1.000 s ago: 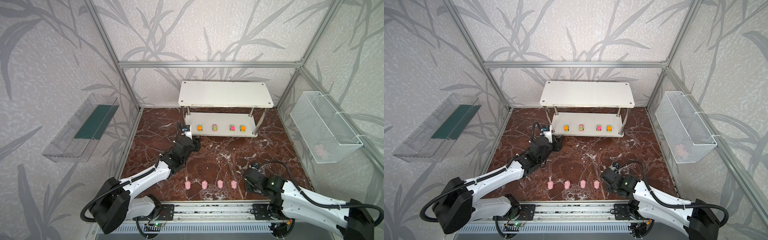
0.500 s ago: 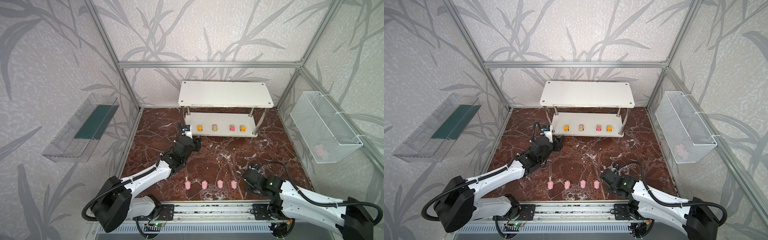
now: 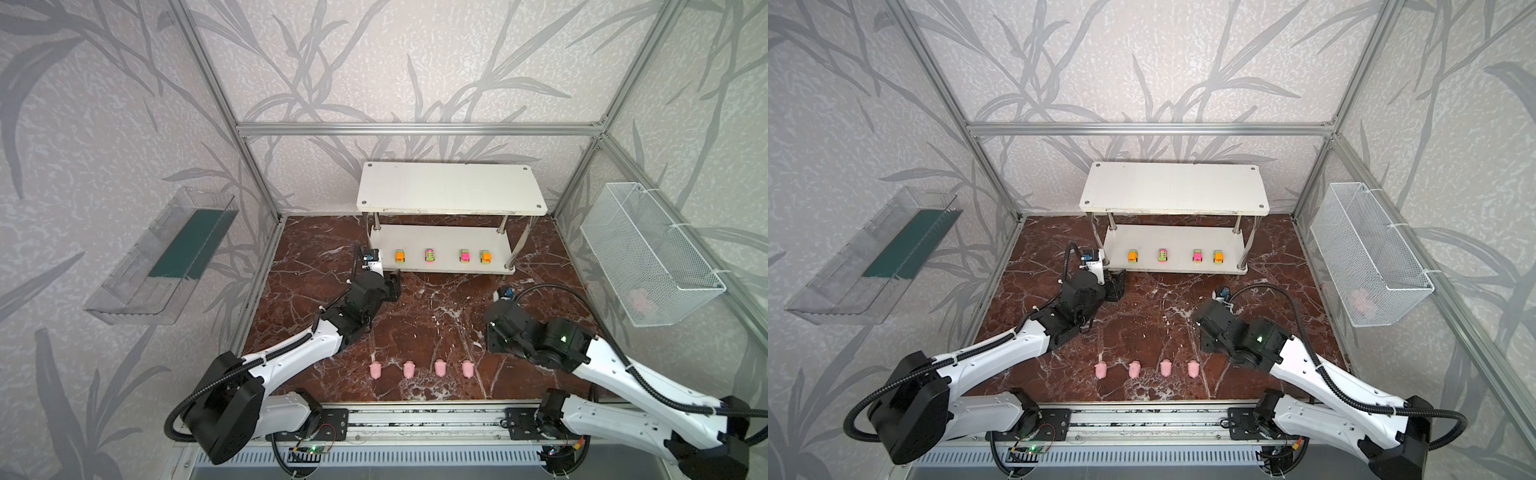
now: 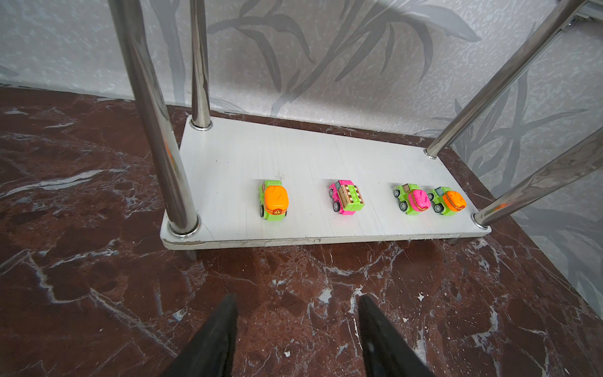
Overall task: Place and organize the plastic toys onto the shelf
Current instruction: 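Lift the pink pig with the right gripper and carry it over the top shelf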
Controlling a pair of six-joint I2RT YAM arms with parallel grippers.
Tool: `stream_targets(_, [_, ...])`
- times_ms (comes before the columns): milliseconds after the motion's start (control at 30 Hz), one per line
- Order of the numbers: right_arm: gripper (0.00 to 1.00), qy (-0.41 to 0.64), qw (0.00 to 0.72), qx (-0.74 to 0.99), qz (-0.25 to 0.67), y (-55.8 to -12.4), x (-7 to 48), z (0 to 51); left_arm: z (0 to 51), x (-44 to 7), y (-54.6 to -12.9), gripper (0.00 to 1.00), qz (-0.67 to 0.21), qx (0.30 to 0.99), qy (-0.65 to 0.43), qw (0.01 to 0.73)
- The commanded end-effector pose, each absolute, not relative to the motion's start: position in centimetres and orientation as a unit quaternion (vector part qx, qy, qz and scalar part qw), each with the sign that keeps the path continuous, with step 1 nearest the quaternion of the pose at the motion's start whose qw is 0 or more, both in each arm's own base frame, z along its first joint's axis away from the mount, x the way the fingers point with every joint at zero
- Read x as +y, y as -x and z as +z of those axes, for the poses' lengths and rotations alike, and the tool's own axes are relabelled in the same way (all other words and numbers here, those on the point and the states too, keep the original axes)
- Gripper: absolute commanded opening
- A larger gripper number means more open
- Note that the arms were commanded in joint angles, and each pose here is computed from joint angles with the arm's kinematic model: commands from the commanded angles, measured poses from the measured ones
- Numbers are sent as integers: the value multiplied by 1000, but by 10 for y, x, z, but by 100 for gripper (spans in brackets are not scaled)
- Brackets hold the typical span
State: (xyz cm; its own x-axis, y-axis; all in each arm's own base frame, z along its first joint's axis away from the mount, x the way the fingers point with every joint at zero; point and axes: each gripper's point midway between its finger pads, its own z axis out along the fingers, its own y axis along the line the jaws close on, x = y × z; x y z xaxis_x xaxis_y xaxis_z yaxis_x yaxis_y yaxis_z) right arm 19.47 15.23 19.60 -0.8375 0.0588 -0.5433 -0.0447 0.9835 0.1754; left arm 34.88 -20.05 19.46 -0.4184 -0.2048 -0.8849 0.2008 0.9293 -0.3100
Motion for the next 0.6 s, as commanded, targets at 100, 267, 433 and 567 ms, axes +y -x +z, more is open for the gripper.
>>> stream_targets(100, [30,39,337,939,52,-250,131,297,205,-204,-354,58,-205,816,8,540])
stream_targets(267, [31,31,407,911,62,-305,120,375,197,-207,-352,58,-216,819,11,532])
stream_targets(433, [32,0,432,898,85,-356,102,404,190,-207,-352,58,-224,819,17,528])
stream_targets(567, [32,-6,433,898,77,-387,94,409,186,-210,-353,57,-222,823,14,523])
